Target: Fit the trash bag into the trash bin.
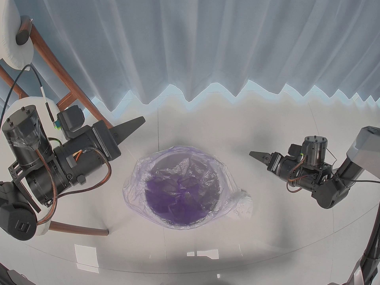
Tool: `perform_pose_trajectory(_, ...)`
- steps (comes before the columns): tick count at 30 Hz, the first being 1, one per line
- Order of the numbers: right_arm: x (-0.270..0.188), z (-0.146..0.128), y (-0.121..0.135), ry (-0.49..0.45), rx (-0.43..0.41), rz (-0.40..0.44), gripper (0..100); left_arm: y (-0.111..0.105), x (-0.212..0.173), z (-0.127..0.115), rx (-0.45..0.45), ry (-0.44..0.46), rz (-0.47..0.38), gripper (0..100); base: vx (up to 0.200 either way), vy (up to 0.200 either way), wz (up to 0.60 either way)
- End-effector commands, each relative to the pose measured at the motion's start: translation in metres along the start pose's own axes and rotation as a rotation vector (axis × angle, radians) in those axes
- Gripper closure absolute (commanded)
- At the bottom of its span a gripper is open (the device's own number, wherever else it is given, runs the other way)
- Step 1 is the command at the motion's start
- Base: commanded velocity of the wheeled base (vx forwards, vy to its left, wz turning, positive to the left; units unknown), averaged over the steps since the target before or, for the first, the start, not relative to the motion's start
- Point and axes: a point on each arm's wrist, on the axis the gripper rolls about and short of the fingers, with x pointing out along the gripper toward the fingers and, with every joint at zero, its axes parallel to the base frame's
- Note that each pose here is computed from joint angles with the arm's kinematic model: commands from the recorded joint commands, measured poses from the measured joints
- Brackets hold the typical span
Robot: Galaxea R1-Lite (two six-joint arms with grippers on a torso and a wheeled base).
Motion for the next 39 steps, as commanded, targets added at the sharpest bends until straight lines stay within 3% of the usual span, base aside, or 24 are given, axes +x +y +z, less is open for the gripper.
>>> perform_pose_trajectory(1, 0.017, -0.023, -0.020, 0.063, 0.018, -0.039, 0, 0.001, 0.001, -0.004, -0.004, 0.015, 0.004, 100, 0.000, 0.000, 0.00)
perform_pose_trajectory(5, 0.021, -0.037, -0.027, 0.075, 0.012, -0.037, 0, 0.002, 0.001, -0.005, -0.005, 0.018, 0.005, 100, 0.000, 0.000, 0.00)
perform_pose_trajectory(8, 0.030, -0.062, -0.030, 0.121, 0.004, -0.028, 0, 0.002, 0.001, -0.005, -0.005, 0.021, 0.006, 100, 0.000, 0.000, 0.00)
perform_pose_trajectory(14, 0.044, -0.079, -0.033, 0.108, -0.003, 0.014, 0, 0.002, 0.001, -0.006, -0.006, 0.022, 0.005, 100, 0.000, 0.000, 0.00)
perform_pose_trajectory(37, 0.060, -0.090, -0.023, 0.117, 0.025, 0.062, 0, 0.006, 0.004, -0.012, -0.009, 0.040, 0.012, 100, 0.000, 0.000, 0.00)
perform_pose_trajectory(38, 0.060, -0.092, -0.022, 0.121, 0.023, 0.065, 100, 0.006, 0.004, -0.012, -0.009, 0.040, 0.012, 100, 0.000, 0.000, 0.00)
perform_pose_trajectory(39, 0.061, -0.094, -0.021, 0.128, 0.023, 0.065, 100, 0.006, 0.004, -0.012, -0.009, 0.040, 0.012, 100, 0.000, 0.000, 0.00)
